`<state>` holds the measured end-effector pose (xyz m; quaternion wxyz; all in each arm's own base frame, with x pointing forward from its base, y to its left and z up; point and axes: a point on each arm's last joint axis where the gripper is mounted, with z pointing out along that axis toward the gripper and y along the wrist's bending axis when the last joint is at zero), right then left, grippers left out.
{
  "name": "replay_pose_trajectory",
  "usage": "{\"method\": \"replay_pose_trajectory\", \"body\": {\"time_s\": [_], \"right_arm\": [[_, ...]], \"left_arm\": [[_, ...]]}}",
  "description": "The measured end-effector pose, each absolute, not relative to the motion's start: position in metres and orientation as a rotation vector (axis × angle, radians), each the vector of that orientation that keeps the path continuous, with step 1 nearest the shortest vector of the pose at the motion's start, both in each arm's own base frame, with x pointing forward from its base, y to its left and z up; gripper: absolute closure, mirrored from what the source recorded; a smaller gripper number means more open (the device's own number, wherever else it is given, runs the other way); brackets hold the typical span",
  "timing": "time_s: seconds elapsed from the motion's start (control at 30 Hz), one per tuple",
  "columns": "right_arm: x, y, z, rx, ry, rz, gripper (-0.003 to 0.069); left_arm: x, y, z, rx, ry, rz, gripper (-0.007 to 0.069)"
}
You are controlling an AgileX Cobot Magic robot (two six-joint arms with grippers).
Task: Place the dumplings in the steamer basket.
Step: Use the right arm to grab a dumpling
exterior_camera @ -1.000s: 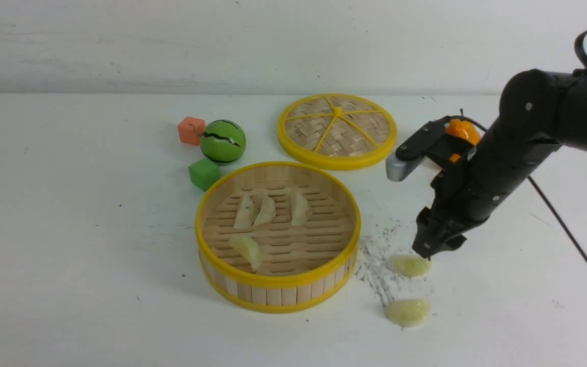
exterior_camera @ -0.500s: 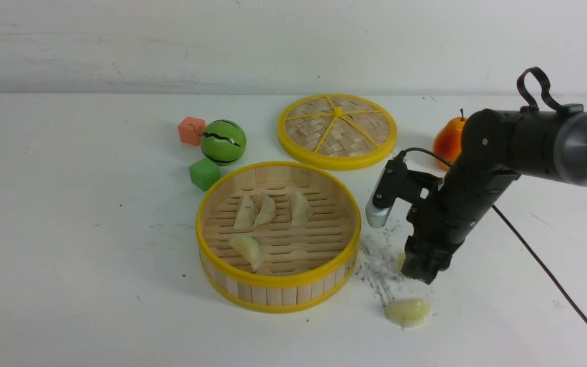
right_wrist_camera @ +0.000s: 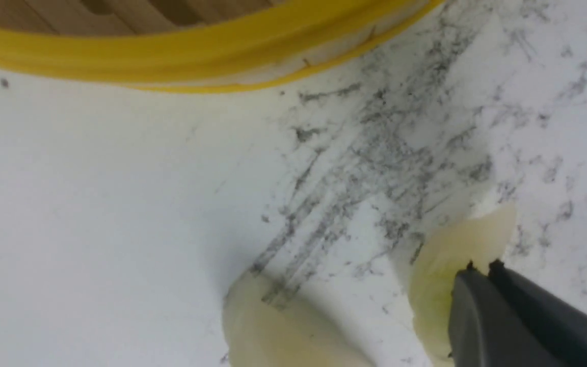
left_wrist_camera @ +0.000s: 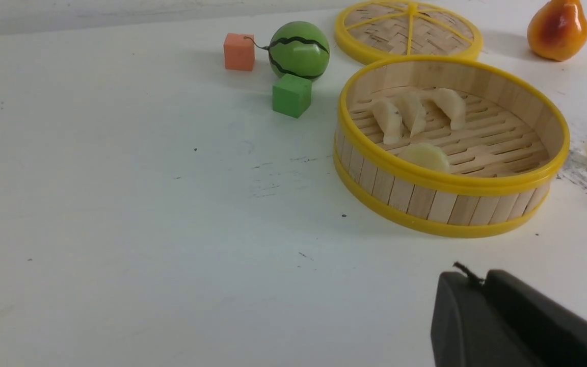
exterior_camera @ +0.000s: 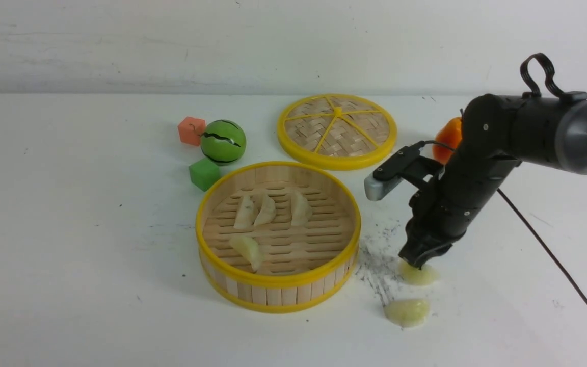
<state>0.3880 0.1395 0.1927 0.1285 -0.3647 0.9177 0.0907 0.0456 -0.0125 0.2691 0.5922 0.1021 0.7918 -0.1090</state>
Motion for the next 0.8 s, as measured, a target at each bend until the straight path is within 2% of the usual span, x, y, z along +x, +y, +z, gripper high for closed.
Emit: {"method": "replay_pose_trajectory", "body": {"time_s": [0.27,0.37,0.47,0.7,0.8], "right_arm": [[0.390,0.140,0.196,-0.939,2.729,0.287,0.0660],[0.391,0.141,0.193,-0.906,2.753,0.291,0.0632],[0.392,0.141,0.184,-0.901,2.783,0.296,0.0576],[0.394,0.142,0.176,-0.838,2.826,0.310,0.0392],[0.394,0.142,0.174,-0.840,2.833,0.309,0.0344]], "left_arm": [[0.046,-0.013,0.269,0.238,1.842,-0.253,0.0573],[0.046,-0.013,0.269,0.238,1.844,-0.253,0.0568],[0.046,-0.013,0.269,0.238,1.844,-0.253,0.0566],[0.045,-0.012,0.269,0.238,1.847,-0.252,0.0559],[0.045,-0.012,0.269,0.238,1.848,-0.252,0.0557]]}}
